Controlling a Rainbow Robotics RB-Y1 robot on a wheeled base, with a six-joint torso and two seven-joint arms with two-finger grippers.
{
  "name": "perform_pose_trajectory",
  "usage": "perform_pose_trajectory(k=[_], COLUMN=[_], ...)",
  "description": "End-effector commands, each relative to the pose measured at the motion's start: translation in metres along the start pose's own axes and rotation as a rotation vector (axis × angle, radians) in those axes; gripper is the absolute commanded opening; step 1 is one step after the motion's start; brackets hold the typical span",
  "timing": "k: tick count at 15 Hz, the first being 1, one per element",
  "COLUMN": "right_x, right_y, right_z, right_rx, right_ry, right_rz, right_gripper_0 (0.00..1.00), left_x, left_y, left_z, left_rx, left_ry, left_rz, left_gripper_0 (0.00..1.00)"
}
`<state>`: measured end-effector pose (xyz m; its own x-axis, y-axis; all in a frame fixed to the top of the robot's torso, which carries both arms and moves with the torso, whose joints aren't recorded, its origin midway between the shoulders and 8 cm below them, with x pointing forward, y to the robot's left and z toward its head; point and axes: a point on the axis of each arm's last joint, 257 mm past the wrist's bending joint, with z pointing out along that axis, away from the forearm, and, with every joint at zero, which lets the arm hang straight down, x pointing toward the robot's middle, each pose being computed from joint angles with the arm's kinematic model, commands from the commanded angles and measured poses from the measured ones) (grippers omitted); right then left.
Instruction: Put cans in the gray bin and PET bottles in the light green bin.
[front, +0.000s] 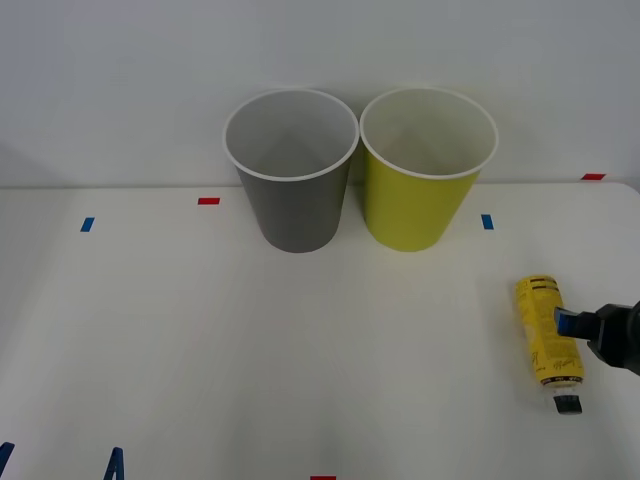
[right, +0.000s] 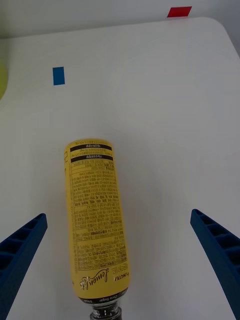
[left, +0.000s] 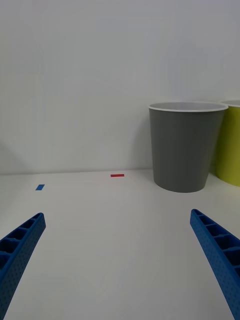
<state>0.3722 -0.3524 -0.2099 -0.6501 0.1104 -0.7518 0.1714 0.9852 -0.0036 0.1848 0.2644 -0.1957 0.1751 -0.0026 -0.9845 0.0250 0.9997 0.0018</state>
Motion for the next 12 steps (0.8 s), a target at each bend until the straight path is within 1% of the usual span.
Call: perform_pose_trajectory(k=[1,3,5,7,8,9,11,12], right_x=[0.005,0.006,0.007,0.006,0.004,0.003,-0.001,-0.004], right_y=[0.002,0.003,0.002,0.004,0.004,0.007,0.014,0.017], right_z=[0.018,0.027,0.038,0.042,0.042,0.046,0.058,0.064], right_rx=[-0.036,-0.062,-0.090,-0.101,-0.096,-0.103,-0.142,-0.163], right_ry=[0.059,0.093,0.138,0.191,0.216,0.244,0.277,0.294], right_rz=[0.004,-0.009,-0.009,-0.014,-0.025,-0.022,0.004,0.008], right_gripper_0=[1.00,1.00,1.00,1.00,1.00,1.00,1.00,1.00], left_x=[0.000,0.000,0.000,0.000,0.000,0.000,0.000,0.000], left_y=[0.000,0.000,0.000,0.000,0.000,0.000,0.000,0.000], left_z=[0.000,0.000,0.000,0.000,0.000,0.000,0.000,0.000], left_rx=[0.000,0.000,0.000,0.000,0.000,0.000,0.000,0.000], left_ry=[0.000,0.000,0.000,0.000,0.000,0.000,0.000,0.000], left_rz=[0.000,0.000,0.000,0.000,0.000,0.000,0.000,0.000], left_gripper_0=[1.00,1.00,1.00,1.00,1.00,1.00,1.00,1.00])
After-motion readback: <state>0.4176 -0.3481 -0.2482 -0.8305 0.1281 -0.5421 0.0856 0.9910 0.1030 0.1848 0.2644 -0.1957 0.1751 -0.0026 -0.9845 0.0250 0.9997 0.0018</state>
